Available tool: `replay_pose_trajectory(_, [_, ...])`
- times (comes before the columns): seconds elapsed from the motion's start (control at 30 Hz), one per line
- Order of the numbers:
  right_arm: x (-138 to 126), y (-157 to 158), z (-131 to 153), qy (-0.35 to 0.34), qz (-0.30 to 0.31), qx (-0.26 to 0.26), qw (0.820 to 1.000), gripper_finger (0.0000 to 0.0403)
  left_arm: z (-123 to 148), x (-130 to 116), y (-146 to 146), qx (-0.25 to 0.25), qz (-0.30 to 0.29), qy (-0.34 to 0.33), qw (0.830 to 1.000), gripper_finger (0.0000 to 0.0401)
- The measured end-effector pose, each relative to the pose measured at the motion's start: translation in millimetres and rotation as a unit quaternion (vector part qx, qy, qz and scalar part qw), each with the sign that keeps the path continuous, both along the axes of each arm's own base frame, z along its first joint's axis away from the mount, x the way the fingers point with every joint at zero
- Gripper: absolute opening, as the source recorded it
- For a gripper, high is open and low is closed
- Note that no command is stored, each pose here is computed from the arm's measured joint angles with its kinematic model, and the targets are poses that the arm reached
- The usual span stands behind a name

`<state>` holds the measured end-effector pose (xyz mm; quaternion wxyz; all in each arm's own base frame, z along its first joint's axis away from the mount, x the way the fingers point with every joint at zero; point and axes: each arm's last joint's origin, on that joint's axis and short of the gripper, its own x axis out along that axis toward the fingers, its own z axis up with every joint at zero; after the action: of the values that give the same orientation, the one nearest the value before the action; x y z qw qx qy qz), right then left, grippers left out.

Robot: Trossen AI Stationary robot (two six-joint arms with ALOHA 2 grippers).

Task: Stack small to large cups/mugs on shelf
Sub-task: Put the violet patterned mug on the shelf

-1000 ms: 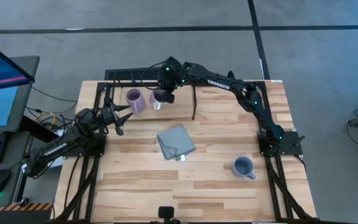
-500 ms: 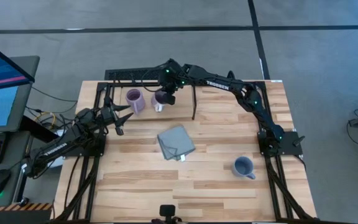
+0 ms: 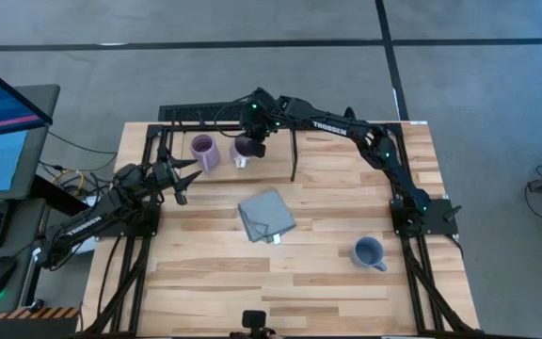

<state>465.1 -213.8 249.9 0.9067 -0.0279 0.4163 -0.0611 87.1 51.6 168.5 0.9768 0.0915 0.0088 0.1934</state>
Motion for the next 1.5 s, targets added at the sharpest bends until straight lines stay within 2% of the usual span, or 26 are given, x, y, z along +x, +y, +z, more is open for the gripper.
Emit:
replay_pose_trajectory(0.63, [1, 3, 0, 0.003, 0.002, 0.002, 1.000, 0.0056, 0, 0, 0, -0.002, 0.000, -0.001, 1.000, 0.0162])
replay_pose_trajectory(1.03, [-5, 5, 0, 0.033, -0.002, 0.012, 0.999, 0.0019, 0, 0, 0, -0.006, -0.001, -0.004, 1.000, 0.0162])
replay_pose_trajectory(1.27, [-5, 8, 8, 0.030, 0.007, 0.018, 0.999, 0.0019, 0, 0, 0, -0.006, -0.001, -0.004, 1.000, 0.0162])
replay_pose_trajectory(1.5, [-12, 9, 15, 0.063, 0.006, 0.026, 0.998, 0.0017, 0, 0, 0, -0.006, -0.001, -0.004, 1.000, 0.0162])
